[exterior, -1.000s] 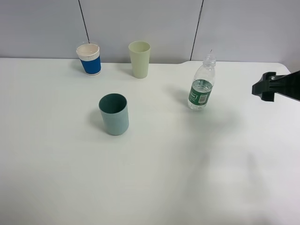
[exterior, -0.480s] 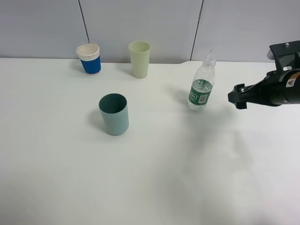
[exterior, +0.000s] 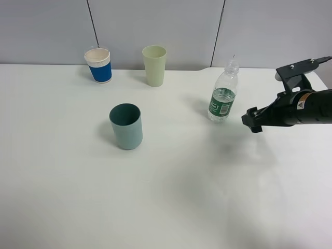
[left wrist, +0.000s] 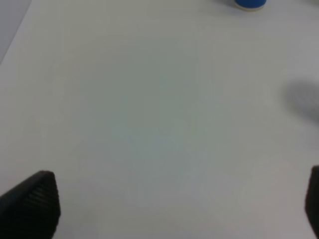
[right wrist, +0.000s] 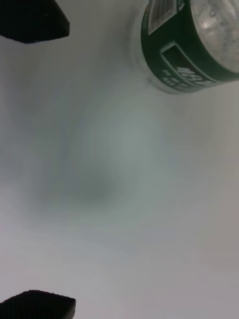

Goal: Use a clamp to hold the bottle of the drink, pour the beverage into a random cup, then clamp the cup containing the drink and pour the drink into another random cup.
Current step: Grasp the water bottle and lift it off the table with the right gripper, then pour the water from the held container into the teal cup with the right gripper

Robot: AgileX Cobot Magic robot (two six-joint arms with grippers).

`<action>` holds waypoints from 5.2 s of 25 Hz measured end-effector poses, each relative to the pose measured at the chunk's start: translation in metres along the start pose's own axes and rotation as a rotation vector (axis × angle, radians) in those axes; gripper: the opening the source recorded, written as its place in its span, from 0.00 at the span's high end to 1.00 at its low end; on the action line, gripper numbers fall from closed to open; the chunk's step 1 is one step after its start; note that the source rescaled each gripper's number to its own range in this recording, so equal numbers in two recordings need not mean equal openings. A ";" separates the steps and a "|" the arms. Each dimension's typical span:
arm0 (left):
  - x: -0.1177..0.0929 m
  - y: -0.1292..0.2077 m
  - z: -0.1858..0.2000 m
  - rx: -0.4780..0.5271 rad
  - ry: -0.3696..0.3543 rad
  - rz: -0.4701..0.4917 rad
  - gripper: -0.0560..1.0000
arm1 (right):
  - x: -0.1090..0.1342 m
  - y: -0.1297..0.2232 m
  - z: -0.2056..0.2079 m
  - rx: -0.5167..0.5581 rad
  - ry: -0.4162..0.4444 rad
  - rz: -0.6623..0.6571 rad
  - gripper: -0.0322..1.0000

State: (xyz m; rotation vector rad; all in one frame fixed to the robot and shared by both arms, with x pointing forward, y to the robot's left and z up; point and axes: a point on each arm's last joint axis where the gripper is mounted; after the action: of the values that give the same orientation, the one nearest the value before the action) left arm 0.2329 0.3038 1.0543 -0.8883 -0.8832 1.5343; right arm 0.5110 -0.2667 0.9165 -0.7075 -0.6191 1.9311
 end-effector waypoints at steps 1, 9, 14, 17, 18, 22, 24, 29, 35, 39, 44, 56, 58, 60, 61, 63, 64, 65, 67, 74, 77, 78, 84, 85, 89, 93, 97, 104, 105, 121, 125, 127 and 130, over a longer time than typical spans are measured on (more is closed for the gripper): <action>0.000 0.000 0.000 0.000 0.000 0.000 0.00 | 0.000 -0.001 -0.001 -0.014 -0.002 0.008 0.00; 0.000 0.000 0.000 0.000 0.000 0.000 0.00 | 0.003 -0.013 -0.006 -0.183 -0.016 0.081 0.00; 0.000 0.000 0.000 0.000 0.000 0.000 0.00 | 0.008 -0.009 -0.020 -0.222 -0.047 0.092 0.00; 0.000 0.000 0.000 0.000 0.000 0.000 0.00 | 0.011 -0.007 -0.028 -0.253 -0.060 0.085 0.00; 0.000 0.000 0.000 0.000 0.000 0.000 0.00 | 0.011 -0.006 -0.030 -0.266 -0.064 0.083 0.00; 0.000 0.000 0.000 0.000 0.000 0.000 0.00 | 0.015 -0.003 -0.040 -0.310 -0.078 0.071 0.10; 0.000 0.000 0.000 0.000 0.000 0.000 0.00 | 0.016 -0.002 -0.042 -0.328 -0.082 0.066 0.14; 0.000 0.000 0.000 0.000 0.000 0.000 0.00 | 0.018 0.000 -0.048 -0.375 -0.094 0.059 0.16; 0.000 0.000 0.000 0.000 0.000 0.000 0.00 | 0.022 0.000 -0.052 -0.435 -0.111 0.078 0.16; 0.000 0.000 0.000 0.000 0.000 0.000 0.00 | 0.024 0.003 -0.057 -0.450 -0.123 0.073 0.16; 0.000 0.000 0.000 0.000 0.000 0.000 0.00 | 0.024 -0.004 -0.063 -0.482 -0.139 0.103 0.16; 0.000 0.000 0.000 0.000 0.000 0.000 0.00 | 0.023 -0.008 -0.063 -0.503 -0.137 0.120 0.50; 0.000 0.000 0.000 0.000 0.000 0.000 0.00 | 0.024 -0.007 -0.064 -0.490 -0.139 0.123 0.72; 0.000 0.000 0.000 0.000 0.000 0.000 0.00 | 0.024 -0.006 -0.064 -0.483 -0.139 0.123 0.97; 0.000 0.000 0.000 0.000 0.000 0.000 0.00 | 0.024 -0.006 -0.064 -0.481 -0.139 0.123 0.97; 0.000 0.000 0.000 0.000 0.000 0.000 0.00 | 0.024 -0.006 -0.064 -0.481 -0.139 0.123 0.97; 0.000 0.000 0.000 0.000 0.000 0.000 0.00 | 0.024 -0.006 -0.064 -0.481 -0.139 0.123 0.97; 0.000 0.000 0.000 0.000 0.000 0.000 0.00 | 0.024 -0.006 -0.064 -0.481 -0.139 0.123 0.97; 0.000 0.000 0.000 0.000 0.000 0.000 0.00 | 0.024 -0.006 -0.064 -0.481 -0.139 0.123 0.97; 0.000 0.000 0.000 0.000 0.000 0.000 0.00 | 0.025 -0.007 -0.063 -0.473 -0.157 0.066 0.97; 0.000 0.000 0.000 0.000 0.000 0.000 0.00 | 0.028 -0.011 -0.060 -0.463 -0.168 0.064 0.97; 0.000 0.000 0.000 0.000 0.000 0.000 0.00 | 0.028 -0.012 -0.059 -0.462 -0.168 0.068 0.97; 0.000 0.000 0.000 0.000 0.000 0.000 0.00 | 0.036 -0.028 -0.046 -0.431 -0.168 0.111 0.97; 0.000 0.000 0.000 0.000 0.000 0.000 0.00 | 0.038 -0.032 -0.045 -0.415 -0.165 0.117 0.97; 0.000 0.000 0.000 0.000 0.000 0.000 0.00 | 0.046 -0.056 -0.040 -0.383 -0.164 0.169 0.97; 0.000 0.000 0.000 0.000 0.000 0.000 0.00 | 0.059 -0.084 -0.036 -0.408 -0.178 0.226 0.97; 0.000 0.000 0.000 0.000 0.000 0.000 0.00 | 0.076 -0.109 -0.033 -0.429 -0.202 0.308 0.97; 0.000 0.000 0.000 0.000 0.000 0.000 0.00 | 0.100 -0.150 -0.023 -0.476 -0.216 0.492 0.97; 0.000 0.000 0.000 0.000 0.000 0.000 0.00 | 0.104 -0.155 -0.020 -0.486 -0.216 0.517 0.97; 0.000 0.000 0.000 0.000 0.000 0.000 0.00 | 0.156 -0.174 0.000 -0.562 -0.217 0.967 0.97; 0.000 0.000 0.000 0.000 0.000 0.000 0.00 | 0.157 -0.171 -0.002 -0.529 -0.186 1.084 0.97; 0.000 0.000 0.000 0.000 0.000 0.000 0.00 | 0.158 -0.170 -0.003 -0.516 -0.176 1.125 0.97; 0.000 0.000 0.000 0.000 0.000 0.000 0.00 | 0.164 -0.168 -0.006 -0.495 -0.173 1.179 0.97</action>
State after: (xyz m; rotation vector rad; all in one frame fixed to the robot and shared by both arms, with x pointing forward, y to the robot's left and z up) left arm 0.2329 0.3038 1.0543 -0.8886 -0.8829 1.5343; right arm 0.5552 -0.0479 0.9908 -1.4407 -0.9134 2.9681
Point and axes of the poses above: a point on each arm's last joint axis where the gripper is mounted, z pointing back along that axis away from the gripper, x along the wrist's bending axis when the last joint is at zero, y = z × x, and after that the axes turned 6 degrees about z, right-handed
